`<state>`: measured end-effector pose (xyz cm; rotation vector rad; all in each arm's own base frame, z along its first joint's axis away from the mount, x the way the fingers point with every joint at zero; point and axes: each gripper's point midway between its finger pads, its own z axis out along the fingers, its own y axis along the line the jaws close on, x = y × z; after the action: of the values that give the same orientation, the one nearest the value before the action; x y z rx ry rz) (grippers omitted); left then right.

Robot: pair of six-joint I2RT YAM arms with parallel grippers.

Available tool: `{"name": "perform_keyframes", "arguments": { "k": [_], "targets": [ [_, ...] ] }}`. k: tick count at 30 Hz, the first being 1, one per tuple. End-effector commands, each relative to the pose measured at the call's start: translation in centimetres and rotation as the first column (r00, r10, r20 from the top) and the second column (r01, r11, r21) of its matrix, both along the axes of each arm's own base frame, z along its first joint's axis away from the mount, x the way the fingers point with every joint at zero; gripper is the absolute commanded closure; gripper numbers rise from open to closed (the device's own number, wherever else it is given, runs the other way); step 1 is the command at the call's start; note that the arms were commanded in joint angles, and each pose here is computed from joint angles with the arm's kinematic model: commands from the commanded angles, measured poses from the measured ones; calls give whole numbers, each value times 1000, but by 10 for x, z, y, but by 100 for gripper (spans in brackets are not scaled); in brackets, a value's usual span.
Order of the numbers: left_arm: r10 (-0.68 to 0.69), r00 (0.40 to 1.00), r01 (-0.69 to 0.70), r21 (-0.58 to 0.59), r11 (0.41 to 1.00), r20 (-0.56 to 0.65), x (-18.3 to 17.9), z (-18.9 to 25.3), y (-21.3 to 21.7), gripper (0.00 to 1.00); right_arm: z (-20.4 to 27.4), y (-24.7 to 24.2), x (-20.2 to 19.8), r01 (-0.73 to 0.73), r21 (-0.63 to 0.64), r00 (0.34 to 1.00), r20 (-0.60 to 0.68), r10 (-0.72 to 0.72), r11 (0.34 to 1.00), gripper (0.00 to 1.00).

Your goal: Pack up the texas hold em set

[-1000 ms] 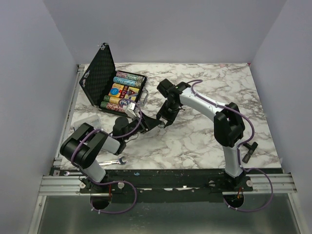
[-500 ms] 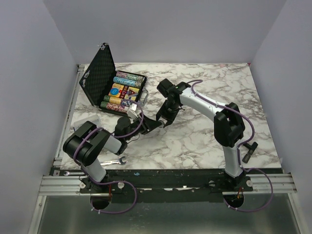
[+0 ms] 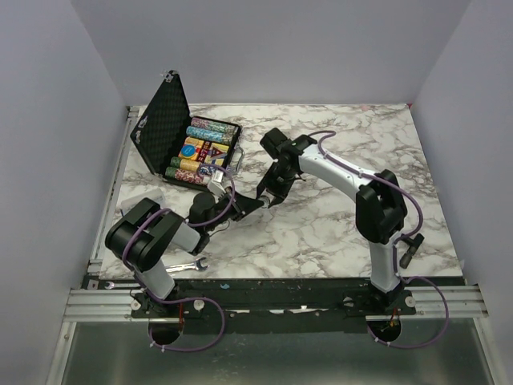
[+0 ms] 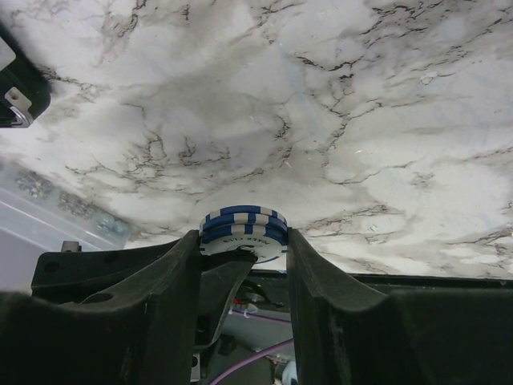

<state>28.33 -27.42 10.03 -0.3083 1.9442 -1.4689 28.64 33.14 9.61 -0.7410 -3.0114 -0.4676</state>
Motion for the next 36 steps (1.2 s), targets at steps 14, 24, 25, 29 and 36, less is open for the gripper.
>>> {"name": "perform_keyframes", "arguments": {
  "k": [14,24,25,29,36],
  "targets": [
    [-67,997,81,402,912,-47,-14,7,25,100,40,-44,26,-190,1,898,404,174,982,0],
    [-37,999,36,813,581,-18,16,55,113,100,108,-122,42,-236,-244,573,747,337,941,0],
    [-36,999,28,836,548,-10,26,61,119,100,106,-124,39,-246,-253,546,762,350,936,0],
    [-15,1000,3,918,396,3,65,70,139,100,109,-128,24,-276,-244,460,816,351,930,0],
    [-19,999,35,968,247,-31,119,55,143,100,103,-122,-2,-356,-176,460,822,336,918,0]
  ]
}}
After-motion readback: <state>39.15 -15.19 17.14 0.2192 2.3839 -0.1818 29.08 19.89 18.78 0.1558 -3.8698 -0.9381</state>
